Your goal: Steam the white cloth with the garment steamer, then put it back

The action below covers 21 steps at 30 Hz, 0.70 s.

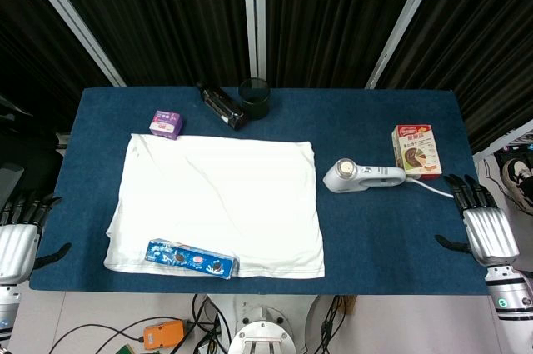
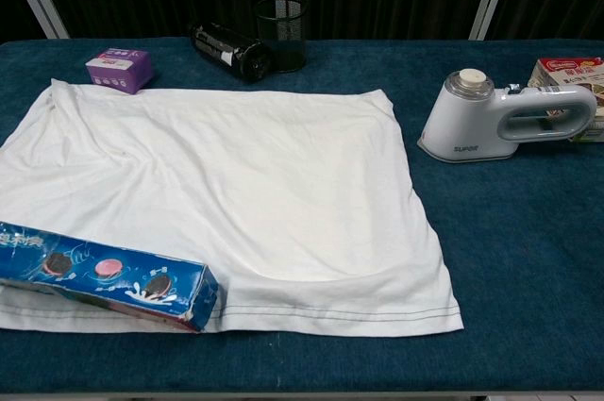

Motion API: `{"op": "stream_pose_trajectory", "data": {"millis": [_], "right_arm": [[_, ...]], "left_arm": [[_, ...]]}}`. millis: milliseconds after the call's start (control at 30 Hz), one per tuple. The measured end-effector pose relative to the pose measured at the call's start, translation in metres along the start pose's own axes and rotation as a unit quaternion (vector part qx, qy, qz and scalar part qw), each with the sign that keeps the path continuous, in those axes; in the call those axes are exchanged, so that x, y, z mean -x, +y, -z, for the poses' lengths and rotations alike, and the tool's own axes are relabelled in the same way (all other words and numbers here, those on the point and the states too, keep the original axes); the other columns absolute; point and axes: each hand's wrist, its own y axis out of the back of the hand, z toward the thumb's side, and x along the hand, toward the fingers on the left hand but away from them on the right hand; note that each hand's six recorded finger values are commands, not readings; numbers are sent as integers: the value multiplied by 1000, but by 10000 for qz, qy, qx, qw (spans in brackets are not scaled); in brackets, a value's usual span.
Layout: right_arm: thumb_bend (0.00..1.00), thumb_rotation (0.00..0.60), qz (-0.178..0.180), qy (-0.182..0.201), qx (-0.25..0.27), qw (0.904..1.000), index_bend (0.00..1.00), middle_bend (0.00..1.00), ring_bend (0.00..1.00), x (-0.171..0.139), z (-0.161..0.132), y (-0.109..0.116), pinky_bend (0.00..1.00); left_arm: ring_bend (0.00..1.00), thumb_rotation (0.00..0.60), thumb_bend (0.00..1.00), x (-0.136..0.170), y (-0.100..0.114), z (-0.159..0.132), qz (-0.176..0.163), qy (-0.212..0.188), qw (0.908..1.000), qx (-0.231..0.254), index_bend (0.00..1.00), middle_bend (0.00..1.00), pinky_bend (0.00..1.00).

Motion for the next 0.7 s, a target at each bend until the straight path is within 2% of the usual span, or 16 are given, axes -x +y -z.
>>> {"op": "stream_pose_trajectory", "data": {"millis": [167, 367, 567, 700], "right_arm": [[0, 600, -44, 33, 8, 10000, 0, 132, 48, 5, -2, -2, 166], [0, 600, -134, 259, 36, 9996, 26, 132, 51, 23, -16, -3, 149], [0, 600, -455, 468, 141, 9978, 87, 132, 53, 60, -35, -12, 111], [0, 600, -838, 541, 161, 9949, 147, 147, 88, 92, -48, -24, 107]], "left_arm": [[40, 600, 87, -4, -2, -1, 69, 38, 10000, -20, 186, 138, 0], [40, 600, 87, -7, -2, -4, 72, 16, 10000, 2, 186, 138, 0], [40, 600, 87, -12, -6, -9, 125, -27, 9999, 52, 187, 138, 0], [40, 600, 87, -13, -7, -9, 148, -15, 9999, 47, 186, 138, 0]]}}
